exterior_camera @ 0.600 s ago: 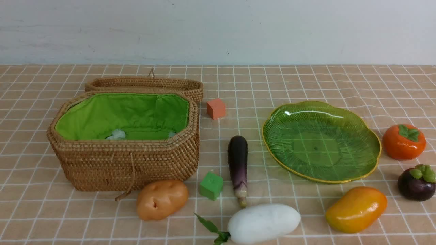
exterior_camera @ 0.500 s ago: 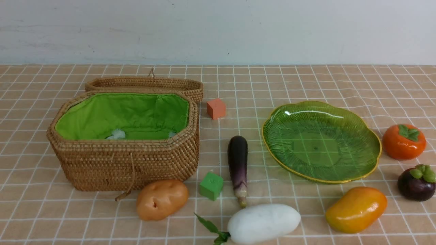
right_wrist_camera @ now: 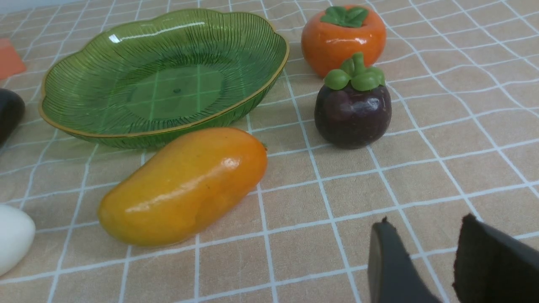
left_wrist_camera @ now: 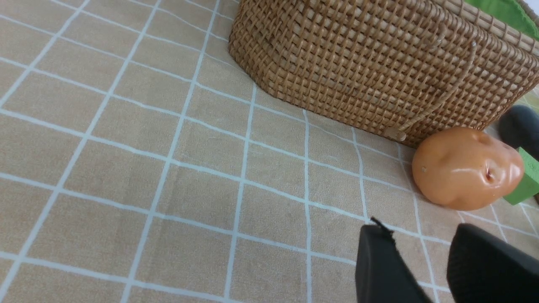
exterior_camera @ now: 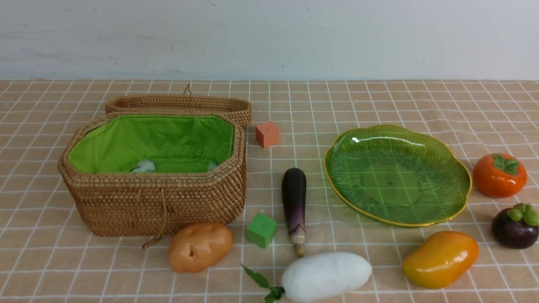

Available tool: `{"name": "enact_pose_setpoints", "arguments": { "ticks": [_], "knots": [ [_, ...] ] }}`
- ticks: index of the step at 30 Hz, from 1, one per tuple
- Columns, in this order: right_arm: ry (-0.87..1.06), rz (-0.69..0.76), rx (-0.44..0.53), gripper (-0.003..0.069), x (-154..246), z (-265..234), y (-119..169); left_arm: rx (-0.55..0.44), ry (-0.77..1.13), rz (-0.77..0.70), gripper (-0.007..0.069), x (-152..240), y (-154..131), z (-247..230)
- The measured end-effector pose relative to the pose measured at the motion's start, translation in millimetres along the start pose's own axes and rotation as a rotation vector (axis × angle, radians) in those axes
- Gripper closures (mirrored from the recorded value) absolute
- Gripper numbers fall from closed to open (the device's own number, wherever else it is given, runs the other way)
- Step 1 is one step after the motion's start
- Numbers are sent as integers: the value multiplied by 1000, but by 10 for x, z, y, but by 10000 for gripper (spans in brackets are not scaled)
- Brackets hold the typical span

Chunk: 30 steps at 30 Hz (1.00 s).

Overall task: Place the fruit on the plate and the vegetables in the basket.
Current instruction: Grab a potato with your left arm and place it in the basket on the left

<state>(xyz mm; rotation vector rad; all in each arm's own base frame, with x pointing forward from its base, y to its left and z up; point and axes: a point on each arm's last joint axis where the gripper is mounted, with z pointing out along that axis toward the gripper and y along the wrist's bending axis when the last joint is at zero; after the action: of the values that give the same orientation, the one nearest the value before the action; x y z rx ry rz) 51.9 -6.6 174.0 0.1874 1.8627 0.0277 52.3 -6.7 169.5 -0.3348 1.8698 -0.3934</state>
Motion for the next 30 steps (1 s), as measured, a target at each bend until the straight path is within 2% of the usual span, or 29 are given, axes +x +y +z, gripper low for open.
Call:
{"name": "enact_pose_setpoints", "arguments": {
  "ticks": [9, 13, 14, 16, 21, 23, 24, 25, 26, 28, 30],
  "knots": [
    [0, 0, 0, 417, 0, 0, 0, 3, -6, -1, 387, -5, -2, 0],
    [0, 0, 0, 417, 0, 0, 0, 71, -71, -165, 387, -69, -59, -5],
    [0, 0, 0, 417, 0, 0, 0, 113, -110, -275, 387, -113, -87, -11],
    [0, 0, 0, 417, 0, 0, 0, 160, -157, -404, 387, -167, -112, -23],
    [0, 0, 0, 417, 0, 0, 0, 217, -276, -488, 396, -283, -126, -54],
    [0, 0, 0, 417, 0, 0, 0, 218, -272, -493, 419, -288, -131, -58],
    [0, 0, 0, 417, 0, 0, 0, 217, -245, -488, 466, -300, -155, -72],
    [0, 0, 0, 417, 0, 0, 0, 217, -238, -485, 480, -308, -164, -79],
    [0, 0, 0, 417, 0, 0, 0, 215, -204, -450, 554, -373, -223, -116],
    [-1, 0, 0, 417, -1, 0, 0, 204, -162, -382, 631, -482, -304, -154],
    [-2, 0, -1, 417, -2, 0, 1, 196, -129, -311, 638, -584, -377, -186]
  ]
}}
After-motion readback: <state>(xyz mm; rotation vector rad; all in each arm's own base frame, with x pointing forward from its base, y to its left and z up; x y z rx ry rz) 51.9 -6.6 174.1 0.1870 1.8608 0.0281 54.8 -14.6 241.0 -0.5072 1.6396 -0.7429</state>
